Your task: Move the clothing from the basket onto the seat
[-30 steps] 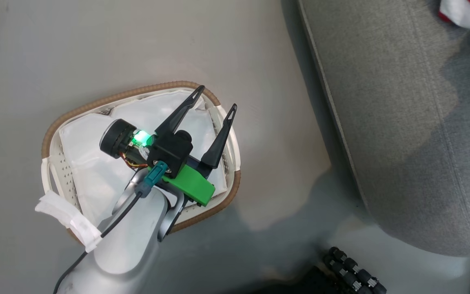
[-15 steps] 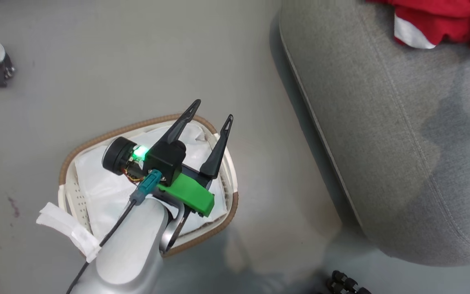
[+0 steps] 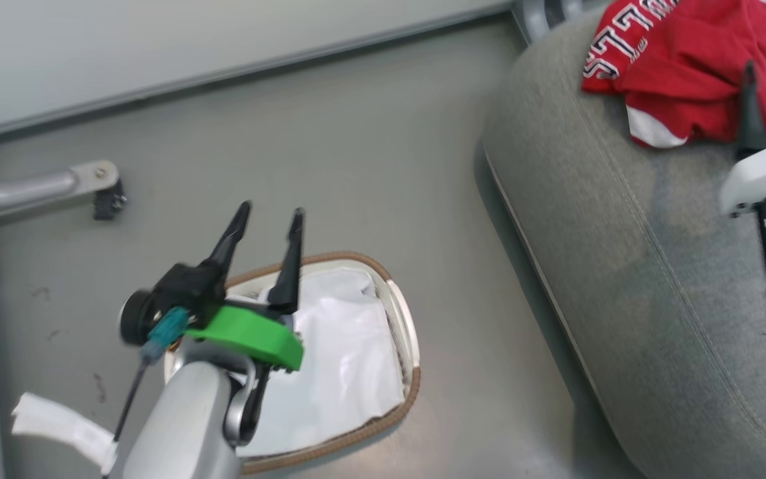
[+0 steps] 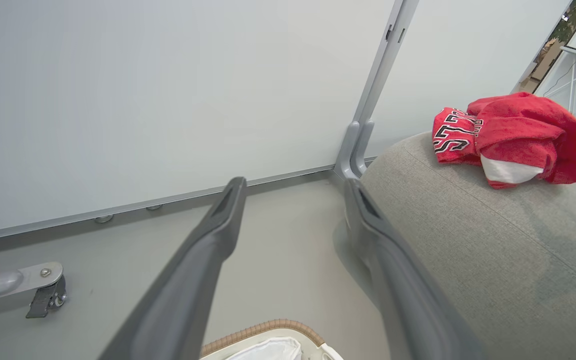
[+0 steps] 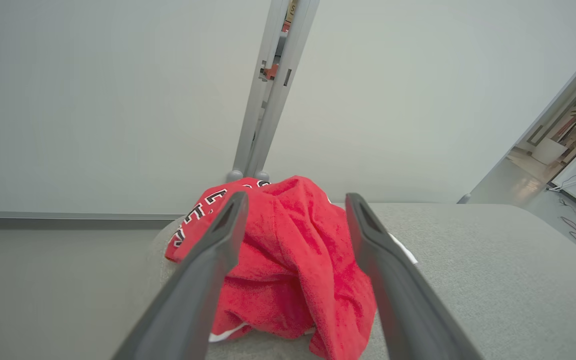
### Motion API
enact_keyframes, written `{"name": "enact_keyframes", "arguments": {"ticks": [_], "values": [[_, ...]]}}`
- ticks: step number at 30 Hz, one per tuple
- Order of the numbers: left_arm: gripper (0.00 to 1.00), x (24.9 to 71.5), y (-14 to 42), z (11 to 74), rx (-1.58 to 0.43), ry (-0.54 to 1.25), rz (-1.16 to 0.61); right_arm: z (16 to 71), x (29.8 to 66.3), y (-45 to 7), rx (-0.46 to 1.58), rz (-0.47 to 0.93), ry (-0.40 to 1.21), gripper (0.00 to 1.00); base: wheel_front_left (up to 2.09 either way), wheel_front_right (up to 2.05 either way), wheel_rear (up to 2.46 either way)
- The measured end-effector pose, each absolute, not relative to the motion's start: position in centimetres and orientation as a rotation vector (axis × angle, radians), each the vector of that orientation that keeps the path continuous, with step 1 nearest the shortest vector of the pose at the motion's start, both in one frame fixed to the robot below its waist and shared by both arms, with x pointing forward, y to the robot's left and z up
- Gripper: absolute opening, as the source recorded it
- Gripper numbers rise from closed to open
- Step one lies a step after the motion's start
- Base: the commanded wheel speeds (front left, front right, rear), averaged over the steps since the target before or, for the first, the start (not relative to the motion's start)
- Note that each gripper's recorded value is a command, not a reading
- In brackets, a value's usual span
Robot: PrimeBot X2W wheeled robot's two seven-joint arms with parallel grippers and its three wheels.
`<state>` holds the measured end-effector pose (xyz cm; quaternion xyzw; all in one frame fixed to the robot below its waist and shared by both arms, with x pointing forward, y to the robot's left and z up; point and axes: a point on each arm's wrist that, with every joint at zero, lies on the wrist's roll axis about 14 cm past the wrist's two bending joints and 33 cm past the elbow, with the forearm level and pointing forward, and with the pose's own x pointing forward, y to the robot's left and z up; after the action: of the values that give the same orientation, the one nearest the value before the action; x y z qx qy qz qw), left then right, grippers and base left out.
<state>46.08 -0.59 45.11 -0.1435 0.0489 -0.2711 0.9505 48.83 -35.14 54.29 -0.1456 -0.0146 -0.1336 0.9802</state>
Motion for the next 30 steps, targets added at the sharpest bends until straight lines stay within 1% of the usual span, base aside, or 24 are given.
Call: {"name": "enact_keyframes", "arguments": {"ticks": [5, 11, 14, 16, 20, 22, 30], "values": [[1.0, 45.2, 4.7, 46.2, -0.302, 0.075, -0.388, 55.4, 49.0, -30.1, -0.142, -0.202, -0.098, 1.0, 0.0, 0.0, 0.0], [1.0, 43.2, 11.2, 46.8, -0.294, 0.051, -0.203, 54.6, 48.2, -24.5, -0.093, -0.086, -0.099, 1.0, 0.0, 0.0, 0.0], [1.0, 40.6, 15.3, 46.3, -0.282, 0.056, -0.085, 53.1, 46.5, -21.0, -0.079, -0.005, -0.079, 1.0, 0.0, 0.0, 0.0], [1.0, 39.5, 16.3, 46.1, -0.277, 0.062, -0.055, 52.6, 45.6, -20.1, -0.068, 0.015, -0.074, 1.0, 0.0, 0.0, 0.0], [1.0, 37.0, 17.9, 45.5, -0.274, 0.077, -0.006, 51.1, 43.3, -17.7, 0.039, 0.07, -0.052, 1.0, 0.0, 0.0, 0.0], [1.0, 35.6, 18.9, 45.2, -0.277, 0.081, 0.025, 49.9, 41.6, -17.2, 0.096, 0.076, -0.027, 1.0, 0.0, 0.0, 0.0], [1.0, 33.4, 18.9, 45.0, -0.296, 0.081, 0.03, 48.4, 38.8, -16.1, 0.149, 0.102, 0.003, 1.0, 0.0, 0.0, 0.0]]}}
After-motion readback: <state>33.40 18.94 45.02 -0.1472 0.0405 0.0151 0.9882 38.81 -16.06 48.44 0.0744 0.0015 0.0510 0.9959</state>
